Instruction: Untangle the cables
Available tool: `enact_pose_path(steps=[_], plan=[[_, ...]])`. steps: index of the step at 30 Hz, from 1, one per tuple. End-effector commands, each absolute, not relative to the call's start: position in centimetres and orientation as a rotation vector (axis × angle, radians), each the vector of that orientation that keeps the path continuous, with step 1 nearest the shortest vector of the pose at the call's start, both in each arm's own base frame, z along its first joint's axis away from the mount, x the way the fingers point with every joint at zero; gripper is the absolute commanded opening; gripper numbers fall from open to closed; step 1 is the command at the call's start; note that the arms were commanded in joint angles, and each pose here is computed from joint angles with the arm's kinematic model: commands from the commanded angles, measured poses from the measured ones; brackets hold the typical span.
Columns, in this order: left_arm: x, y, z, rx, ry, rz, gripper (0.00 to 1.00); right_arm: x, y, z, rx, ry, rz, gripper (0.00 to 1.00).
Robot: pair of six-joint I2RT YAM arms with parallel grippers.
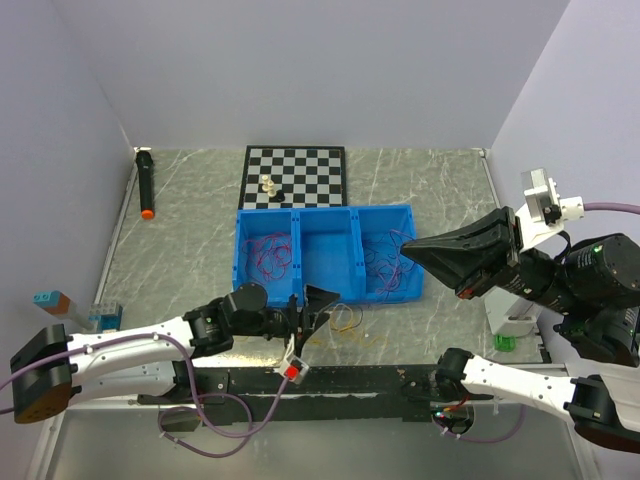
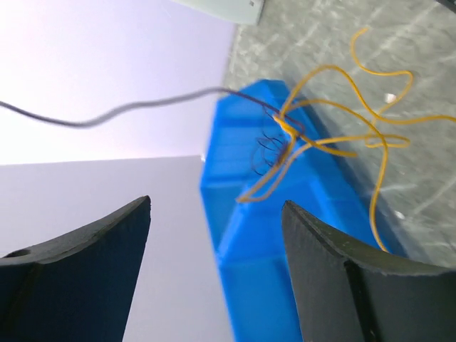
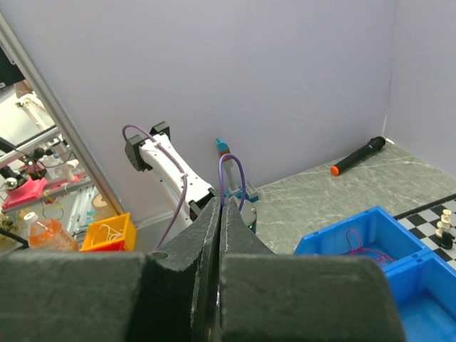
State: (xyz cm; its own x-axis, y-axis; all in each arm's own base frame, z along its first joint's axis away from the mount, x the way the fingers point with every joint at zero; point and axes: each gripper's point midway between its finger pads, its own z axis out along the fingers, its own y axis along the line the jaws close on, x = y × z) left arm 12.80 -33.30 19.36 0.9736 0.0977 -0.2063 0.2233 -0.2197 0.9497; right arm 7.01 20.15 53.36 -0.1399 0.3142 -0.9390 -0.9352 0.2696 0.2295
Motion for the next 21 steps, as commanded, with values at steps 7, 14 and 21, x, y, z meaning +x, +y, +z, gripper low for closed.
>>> enact_pose_path(steps=[7, 14, 21], plan=[[9.4, -33.3, 17.9, 1.906, -0.054, -0.121, 0.37, 6.4, 20.3, 55.1, -0.666, 1.183, 1.29, 0.0], [11.2, -34.9, 18.9, 1.903, 0.048, -0.092, 0.2, 6.5, 21.1, 54.5, -0.679, 1.215, 1.311, 0.0], [11.1, -34.7, 18.3, 1.932, 0.061, -0.082, 0.01, 6.7, 20.2, 55.2, -0.657, 1.204, 1.269, 0.0]])
